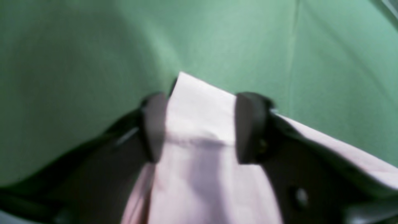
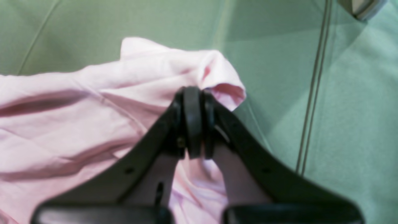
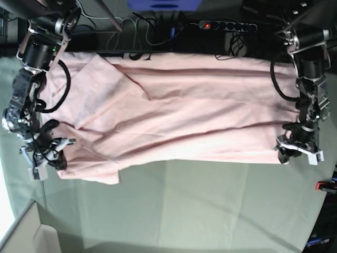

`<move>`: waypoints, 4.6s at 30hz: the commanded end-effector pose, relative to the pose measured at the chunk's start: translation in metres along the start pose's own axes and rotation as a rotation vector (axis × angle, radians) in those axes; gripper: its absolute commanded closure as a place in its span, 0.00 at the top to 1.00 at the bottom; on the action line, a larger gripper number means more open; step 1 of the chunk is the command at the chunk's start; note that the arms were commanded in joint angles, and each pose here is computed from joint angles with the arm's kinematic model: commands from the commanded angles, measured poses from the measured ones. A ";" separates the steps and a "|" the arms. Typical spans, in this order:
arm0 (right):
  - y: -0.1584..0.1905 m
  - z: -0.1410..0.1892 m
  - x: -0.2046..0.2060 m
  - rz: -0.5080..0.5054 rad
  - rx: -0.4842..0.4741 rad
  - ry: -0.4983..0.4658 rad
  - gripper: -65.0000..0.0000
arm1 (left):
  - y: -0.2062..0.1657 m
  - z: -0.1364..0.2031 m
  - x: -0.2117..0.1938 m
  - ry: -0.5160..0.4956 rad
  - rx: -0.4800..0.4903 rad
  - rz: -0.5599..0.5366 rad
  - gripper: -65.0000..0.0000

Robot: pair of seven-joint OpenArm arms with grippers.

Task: Layout the t-shirt on the table in an organized manner, then fold the t-shirt properly
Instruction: 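Pull the shirt edges taut with both grippers and adjust holds, then lift the shirt edges with both grippers and fold them over again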

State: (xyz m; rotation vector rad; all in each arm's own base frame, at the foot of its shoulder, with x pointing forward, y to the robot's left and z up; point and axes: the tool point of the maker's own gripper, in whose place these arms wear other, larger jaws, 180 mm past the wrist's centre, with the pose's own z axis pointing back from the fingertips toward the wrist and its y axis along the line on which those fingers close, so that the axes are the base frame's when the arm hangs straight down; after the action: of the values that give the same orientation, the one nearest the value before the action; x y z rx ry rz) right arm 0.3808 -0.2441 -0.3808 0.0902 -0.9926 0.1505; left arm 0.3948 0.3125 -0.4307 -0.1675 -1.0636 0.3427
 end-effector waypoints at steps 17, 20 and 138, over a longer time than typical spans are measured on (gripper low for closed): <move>-0.007 0.000 0.034 0.010 -0.007 -0.086 0.00 | 0.005 0.000 0.014 -0.035 0.003 -0.005 0.72; -0.007 0.000 0.034 0.010 -0.007 -0.086 0.00 | 0.004 -0.001 0.014 -0.032 0.001 -0.008 0.72; 0.011 0.074 0.010 0.017 -0.065 -0.160 0.00 | -0.018 0.051 0.067 -0.092 -0.023 -0.130 0.00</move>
State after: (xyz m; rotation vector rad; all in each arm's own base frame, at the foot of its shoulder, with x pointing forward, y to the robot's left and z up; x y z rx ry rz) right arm 0.3161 -0.2393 -0.3489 0.0449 -1.0982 0.1191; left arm 0.3730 0.3104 -0.3687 -0.1130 -1.0890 0.2285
